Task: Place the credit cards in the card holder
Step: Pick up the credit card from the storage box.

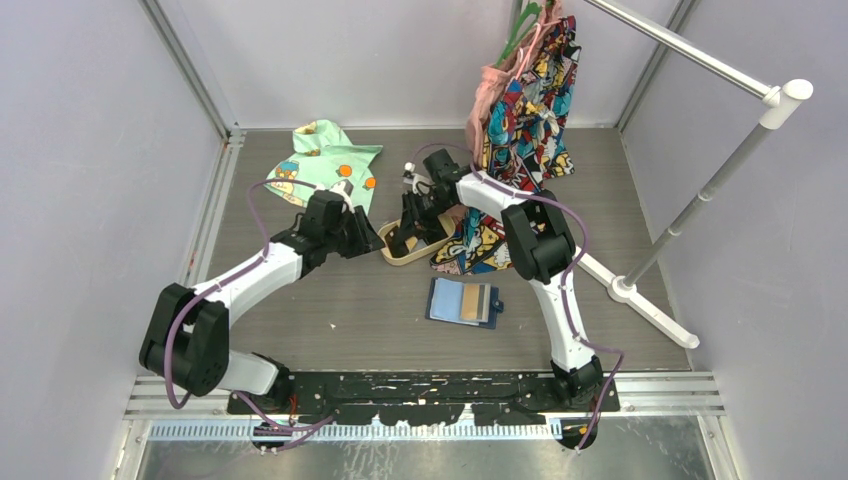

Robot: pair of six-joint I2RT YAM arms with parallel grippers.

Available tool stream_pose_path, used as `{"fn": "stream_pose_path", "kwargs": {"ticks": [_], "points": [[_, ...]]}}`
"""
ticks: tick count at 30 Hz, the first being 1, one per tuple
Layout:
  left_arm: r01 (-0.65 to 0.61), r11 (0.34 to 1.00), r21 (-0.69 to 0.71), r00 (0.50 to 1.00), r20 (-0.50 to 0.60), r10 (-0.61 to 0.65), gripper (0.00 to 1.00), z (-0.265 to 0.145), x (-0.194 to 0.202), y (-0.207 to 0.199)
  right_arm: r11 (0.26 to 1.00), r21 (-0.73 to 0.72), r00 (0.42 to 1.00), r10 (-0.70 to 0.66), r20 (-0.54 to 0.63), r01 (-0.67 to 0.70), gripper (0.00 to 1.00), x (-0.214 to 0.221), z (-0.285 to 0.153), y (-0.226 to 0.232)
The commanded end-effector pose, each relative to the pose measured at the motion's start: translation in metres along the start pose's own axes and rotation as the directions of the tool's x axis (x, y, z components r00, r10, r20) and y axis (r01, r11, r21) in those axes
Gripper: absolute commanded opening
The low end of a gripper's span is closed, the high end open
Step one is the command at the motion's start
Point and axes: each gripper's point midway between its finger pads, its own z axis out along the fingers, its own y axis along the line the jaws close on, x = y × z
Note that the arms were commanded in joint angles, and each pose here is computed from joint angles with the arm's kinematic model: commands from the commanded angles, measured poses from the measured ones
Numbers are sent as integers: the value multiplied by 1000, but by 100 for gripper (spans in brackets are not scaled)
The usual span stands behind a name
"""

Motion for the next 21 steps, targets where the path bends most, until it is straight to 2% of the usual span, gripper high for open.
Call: {"fn": "stream_pose_path", "kwargs": {"ticks": [1,21], "points": [[-27,999,23,999,44,26,32,-9,-9,-7,998,-14,996,-56,69,57,26,-14,-26,22],[-22,999,40,999,44,20,32,-10,-8,-10,999,18,994,-48,101,46,26,-16,-43,11]]}}
